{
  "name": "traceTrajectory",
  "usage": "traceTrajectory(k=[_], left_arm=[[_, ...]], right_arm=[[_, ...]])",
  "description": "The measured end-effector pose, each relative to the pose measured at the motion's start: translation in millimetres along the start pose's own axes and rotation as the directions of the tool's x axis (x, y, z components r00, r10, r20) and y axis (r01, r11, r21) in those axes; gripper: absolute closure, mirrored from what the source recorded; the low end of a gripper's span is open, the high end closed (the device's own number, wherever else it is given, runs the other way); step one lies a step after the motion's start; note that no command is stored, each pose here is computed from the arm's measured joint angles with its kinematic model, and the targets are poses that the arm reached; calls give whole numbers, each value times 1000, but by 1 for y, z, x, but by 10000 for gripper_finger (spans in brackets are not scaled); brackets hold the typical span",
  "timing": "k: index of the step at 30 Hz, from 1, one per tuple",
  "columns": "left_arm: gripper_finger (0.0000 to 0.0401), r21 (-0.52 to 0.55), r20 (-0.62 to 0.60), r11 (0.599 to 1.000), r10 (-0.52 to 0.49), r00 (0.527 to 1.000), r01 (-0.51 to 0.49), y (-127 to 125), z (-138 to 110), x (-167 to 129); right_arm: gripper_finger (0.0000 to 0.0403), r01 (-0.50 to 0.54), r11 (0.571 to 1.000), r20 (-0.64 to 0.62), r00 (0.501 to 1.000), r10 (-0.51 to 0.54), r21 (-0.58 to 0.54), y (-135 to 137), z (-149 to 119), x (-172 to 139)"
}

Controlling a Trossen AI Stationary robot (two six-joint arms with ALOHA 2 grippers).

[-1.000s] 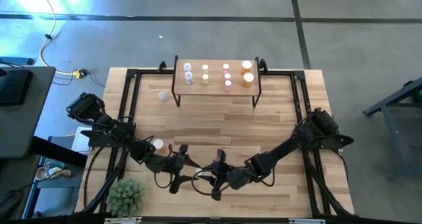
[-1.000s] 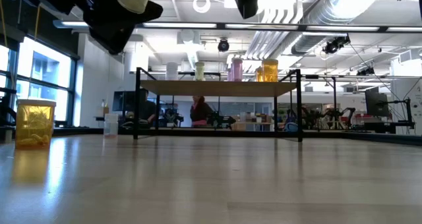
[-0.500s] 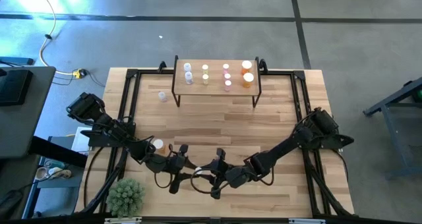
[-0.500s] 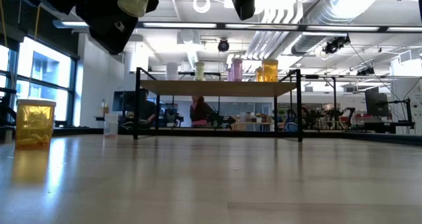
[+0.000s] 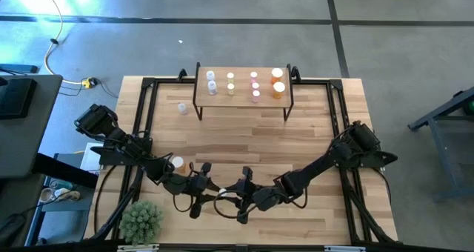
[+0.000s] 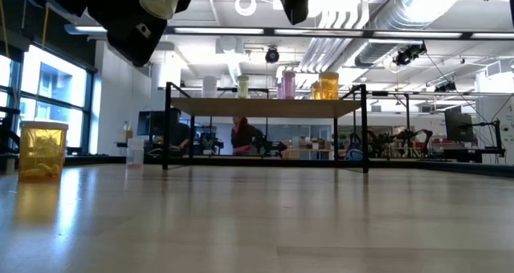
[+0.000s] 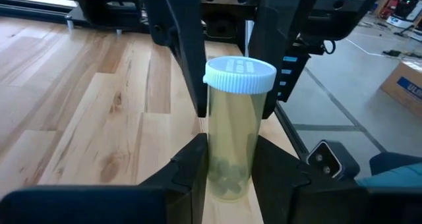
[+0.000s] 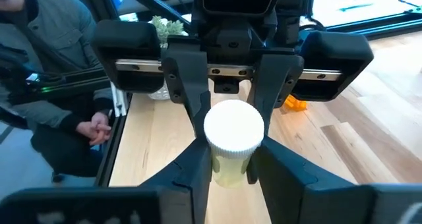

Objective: Pick and place medicine bottles onto shelf by color
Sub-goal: Put the yellow pill bottle on the shelf aligned with the yellow pill bottle

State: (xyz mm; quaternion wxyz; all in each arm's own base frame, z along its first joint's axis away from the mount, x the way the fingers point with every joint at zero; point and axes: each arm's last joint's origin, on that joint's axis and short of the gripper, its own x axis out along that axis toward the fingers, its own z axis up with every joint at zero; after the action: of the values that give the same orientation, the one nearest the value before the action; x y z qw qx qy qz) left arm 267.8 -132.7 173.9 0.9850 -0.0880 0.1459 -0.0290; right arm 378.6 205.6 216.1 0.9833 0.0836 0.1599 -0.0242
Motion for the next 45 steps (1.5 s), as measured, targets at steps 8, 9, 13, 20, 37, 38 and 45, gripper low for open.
traceTrajectory(k=[8, 9, 13, 20, 37, 38, 45], left_arm=[[313, -2, 7, 1000, 18, 1000, -18, 1, 0, 0], [313, -2, 7, 1000, 19, 1000, -19, 1, 1, 0], [313, -14, 9, 1000, 26, 1000, -26, 4, 2, 1], [313, -17, 10, 999, 31, 999, -31, 13, 5, 5], [314, -25, 32, 985, 171, 985, -170, 55, 16, 15], [314, -27, 33, 984, 178, 983, -177, 57, 16, 16], [314, 2, 40, 975, 223, 974, -224, 71, 20, 18]], right_arm=[[208, -26, 1000, -93, 995, 26, -6, -3, 0, -7], [198, -25, 1000, -96, 995, 25, 2, -3, 4, -10], [169, -34, 999, -103, 994, 35, 16, -6, 19, -25], [162, -44, 999, -105, 994, 42, -16, -13, 45, -51], [162, -54, 990, -175, 984, 31, -128, -76, 66, -30], [162, -59, 990, -187, 982, 35, -125, -78, 66, -29], [162, -9, 991, -261, 965, -27, -134, -99, 63, -26]])
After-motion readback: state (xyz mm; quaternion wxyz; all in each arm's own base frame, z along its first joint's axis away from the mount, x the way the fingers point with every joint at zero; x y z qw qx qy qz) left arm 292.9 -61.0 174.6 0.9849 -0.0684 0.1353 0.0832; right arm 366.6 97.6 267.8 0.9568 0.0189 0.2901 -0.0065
